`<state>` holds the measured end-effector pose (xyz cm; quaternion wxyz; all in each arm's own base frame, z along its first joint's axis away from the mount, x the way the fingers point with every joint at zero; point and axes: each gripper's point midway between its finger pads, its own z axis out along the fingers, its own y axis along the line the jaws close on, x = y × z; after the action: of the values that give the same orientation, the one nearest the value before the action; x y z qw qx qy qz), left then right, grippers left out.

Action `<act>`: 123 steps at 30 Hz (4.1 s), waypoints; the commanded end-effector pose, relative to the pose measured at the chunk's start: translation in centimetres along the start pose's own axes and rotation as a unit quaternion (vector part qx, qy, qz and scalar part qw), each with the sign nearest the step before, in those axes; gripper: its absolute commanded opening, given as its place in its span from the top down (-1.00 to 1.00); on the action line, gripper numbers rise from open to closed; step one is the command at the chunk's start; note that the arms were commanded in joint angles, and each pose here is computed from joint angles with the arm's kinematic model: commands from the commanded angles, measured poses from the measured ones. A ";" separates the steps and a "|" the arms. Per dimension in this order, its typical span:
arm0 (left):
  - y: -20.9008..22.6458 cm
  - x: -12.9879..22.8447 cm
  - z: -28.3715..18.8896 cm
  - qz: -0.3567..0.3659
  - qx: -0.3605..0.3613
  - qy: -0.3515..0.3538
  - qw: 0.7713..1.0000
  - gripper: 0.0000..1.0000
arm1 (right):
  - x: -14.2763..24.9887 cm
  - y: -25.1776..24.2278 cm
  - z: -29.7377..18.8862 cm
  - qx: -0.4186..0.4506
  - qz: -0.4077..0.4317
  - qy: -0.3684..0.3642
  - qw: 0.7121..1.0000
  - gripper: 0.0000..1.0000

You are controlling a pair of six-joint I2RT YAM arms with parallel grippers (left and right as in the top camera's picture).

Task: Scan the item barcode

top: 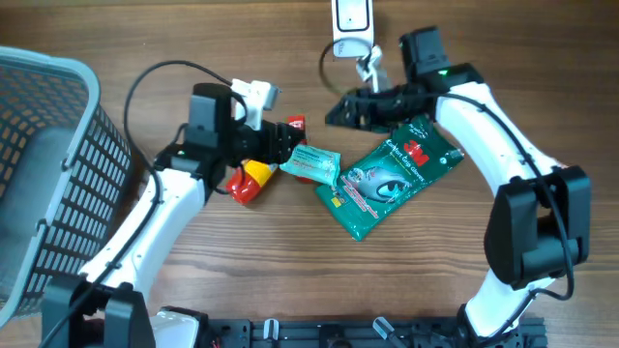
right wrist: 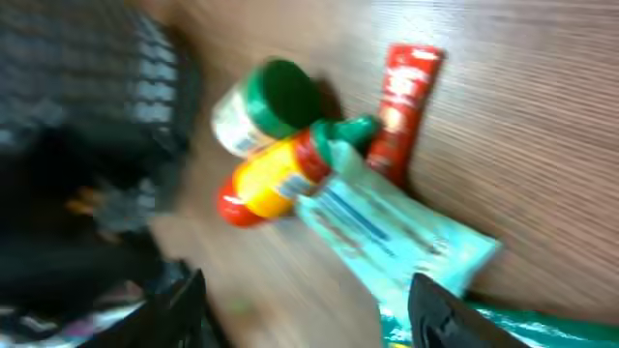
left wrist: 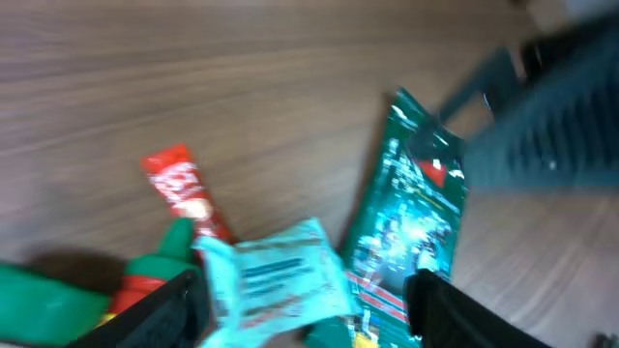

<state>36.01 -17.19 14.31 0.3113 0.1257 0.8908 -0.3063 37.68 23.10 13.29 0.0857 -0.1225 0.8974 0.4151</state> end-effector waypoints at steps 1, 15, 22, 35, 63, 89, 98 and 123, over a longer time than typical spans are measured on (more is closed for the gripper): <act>1.7 -1.0 -1.5 -0.015 0.005 -0.020 1.000 -0.68 | 1.5 -3.8 1.1 0.121 -0.084 0.037 0.988 -0.39; 4.9 -3.6 -7.3 -0.013 0.016 -0.088 0.996 -1.00 | 5.1 -5.8 6.4 0.255 -0.269 0.128 0.920 -0.91; 7.3 -3.1 -8.7 -0.040 -0.006 -0.092 0.995 -1.00 | 3.6 -5.0 7.3 0.233 -0.312 0.098 0.916 -0.89; 7.4 -3.0 -8.8 -0.036 -0.008 -0.091 0.995 -1.00 | 5.3 -6.7 8.9 0.219 -0.325 0.093 0.915 0.10; 7.4 -2.5 -8.7 -0.041 -0.007 -0.081 0.996 -1.00 | 7.5 -5.6 10.7 0.116 -0.269 0.127 0.948 0.91; -1.9 -0.5 -3.1 0.141 0.064 -0.018 0.988 -1.00 | 6.1 3.4 1.2 -0.166 -0.222 0.037 0.960 0.91; -5.3 1.2 -3.9 0.219 0.170 -0.013 0.961 -1.00 | 6.0 3.3 1.2 -0.164 -0.226 0.035 0.960 0.91; -3.5 2.5 -0.6 0.261 0.194 0.000 0.946 0.01 | 6.4 3.3 1.1 -0.167 -0.227 0.041 0.959 0.92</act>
<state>32.28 -19.49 15.00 0.3506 0.4089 0.7502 -0.3835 30.72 24.67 11.64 0.0984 -0.3367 0.7890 0.5045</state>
